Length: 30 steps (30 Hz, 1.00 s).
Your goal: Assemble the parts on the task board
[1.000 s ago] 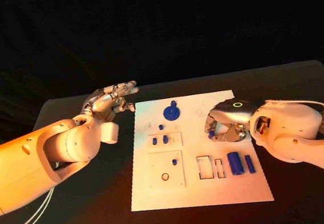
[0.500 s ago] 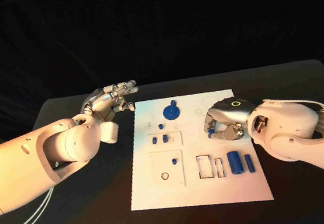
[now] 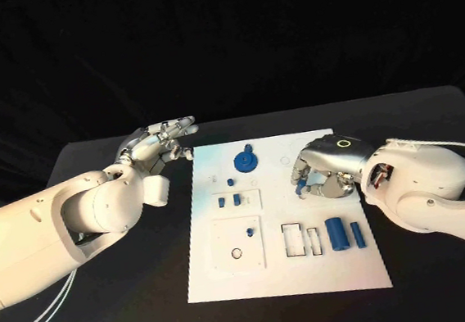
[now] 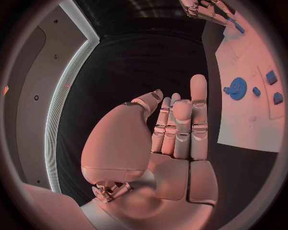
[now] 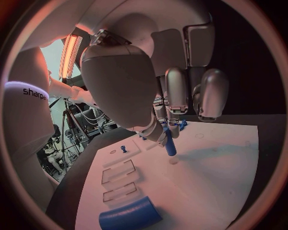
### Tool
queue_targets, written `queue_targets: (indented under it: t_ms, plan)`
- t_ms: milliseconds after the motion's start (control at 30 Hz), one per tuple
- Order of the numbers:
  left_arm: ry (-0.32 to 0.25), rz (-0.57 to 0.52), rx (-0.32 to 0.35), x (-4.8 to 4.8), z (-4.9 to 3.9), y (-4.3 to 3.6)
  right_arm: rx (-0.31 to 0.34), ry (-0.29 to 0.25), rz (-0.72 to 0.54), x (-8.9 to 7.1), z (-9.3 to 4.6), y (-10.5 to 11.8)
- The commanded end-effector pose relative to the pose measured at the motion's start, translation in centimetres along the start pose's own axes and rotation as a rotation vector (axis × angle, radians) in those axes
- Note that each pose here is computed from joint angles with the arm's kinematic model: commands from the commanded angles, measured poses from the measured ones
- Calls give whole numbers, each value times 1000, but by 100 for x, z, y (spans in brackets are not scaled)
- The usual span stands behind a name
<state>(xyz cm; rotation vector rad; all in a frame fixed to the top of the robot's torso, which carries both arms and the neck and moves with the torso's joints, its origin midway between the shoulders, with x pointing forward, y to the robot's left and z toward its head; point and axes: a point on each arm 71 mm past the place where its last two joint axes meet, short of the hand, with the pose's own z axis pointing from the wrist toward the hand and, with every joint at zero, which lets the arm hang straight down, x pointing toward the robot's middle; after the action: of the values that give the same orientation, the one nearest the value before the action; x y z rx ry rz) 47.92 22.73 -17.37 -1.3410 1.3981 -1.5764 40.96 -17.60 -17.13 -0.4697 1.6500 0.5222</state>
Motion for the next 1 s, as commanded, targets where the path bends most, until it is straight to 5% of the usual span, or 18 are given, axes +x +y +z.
queue_targets:
  t_ms: [33, 233, 567, 1000]
  plan:
    - [19, -10, 3, 21, 5, -1, -19, -47, 34, -78, -16, 55]
    - [21, -11, 2, 30, 8, 4, -97, -71, 84, -120, 37, 297]
    - [29, -14, 0, 56, 17, 17, -281, -51, 190, 41, 156, 951]
    - [33, -15, -1, 72, 12, 19, -323, 65, 220, 398, 314, 1157]
